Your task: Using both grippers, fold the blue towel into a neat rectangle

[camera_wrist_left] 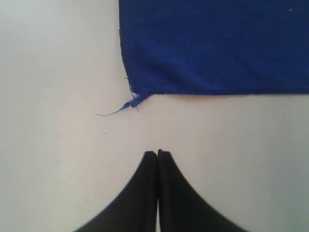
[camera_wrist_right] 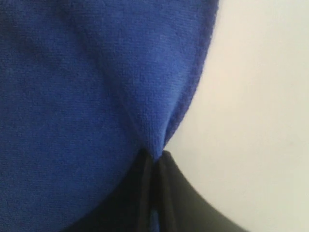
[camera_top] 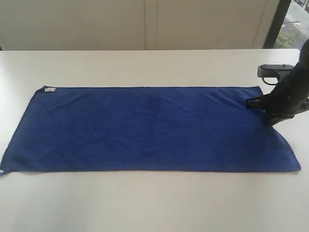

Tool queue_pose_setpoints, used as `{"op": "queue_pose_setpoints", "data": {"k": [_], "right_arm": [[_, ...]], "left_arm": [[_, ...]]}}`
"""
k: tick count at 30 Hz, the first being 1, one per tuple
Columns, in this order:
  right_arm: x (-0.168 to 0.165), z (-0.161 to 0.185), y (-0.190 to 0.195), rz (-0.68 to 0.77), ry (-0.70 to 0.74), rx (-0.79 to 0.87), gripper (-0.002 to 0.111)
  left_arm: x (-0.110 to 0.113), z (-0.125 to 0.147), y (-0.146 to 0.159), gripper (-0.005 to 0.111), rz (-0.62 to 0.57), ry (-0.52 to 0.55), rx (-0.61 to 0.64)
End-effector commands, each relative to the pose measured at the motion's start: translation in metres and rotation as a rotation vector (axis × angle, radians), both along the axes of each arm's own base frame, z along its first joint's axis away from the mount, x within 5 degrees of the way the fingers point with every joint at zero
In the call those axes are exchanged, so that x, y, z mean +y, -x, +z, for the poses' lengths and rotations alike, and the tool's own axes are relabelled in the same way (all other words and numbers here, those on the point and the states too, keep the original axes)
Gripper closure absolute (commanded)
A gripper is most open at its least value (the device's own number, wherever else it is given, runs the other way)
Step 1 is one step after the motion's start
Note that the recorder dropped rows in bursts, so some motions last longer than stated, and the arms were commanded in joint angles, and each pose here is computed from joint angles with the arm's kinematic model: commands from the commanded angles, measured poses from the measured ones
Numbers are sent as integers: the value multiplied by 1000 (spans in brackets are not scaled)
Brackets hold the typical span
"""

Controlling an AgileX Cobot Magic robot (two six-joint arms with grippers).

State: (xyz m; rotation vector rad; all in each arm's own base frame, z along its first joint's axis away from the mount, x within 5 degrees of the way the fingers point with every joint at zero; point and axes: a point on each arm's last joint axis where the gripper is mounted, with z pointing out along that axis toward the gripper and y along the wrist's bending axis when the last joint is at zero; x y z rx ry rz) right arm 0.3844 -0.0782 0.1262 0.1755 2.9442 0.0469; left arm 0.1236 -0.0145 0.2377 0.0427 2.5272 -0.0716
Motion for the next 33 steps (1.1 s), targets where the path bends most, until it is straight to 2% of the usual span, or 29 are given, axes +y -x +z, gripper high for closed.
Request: {"op": "queue_pose_setpoints", "data": {"k": [1,7,16,26,33], "right_arm": [[-27,-8,10,10,75,56,107],[-63,-4,16,-67,101,37,107],[-90,-4,24,-127,122,9,107],[-94,1,20,-146,123,-24,107],[-89,40,14,-187,103,-108,107]], "left_arm": [[0,2,1,107,7,5,-10],[0,2,1,107,7,5,-10],[0,2,1,107,7,5,-10],[0,2,1,107,7,5,-10],[0,2,1,107,7,5,-10]]}}
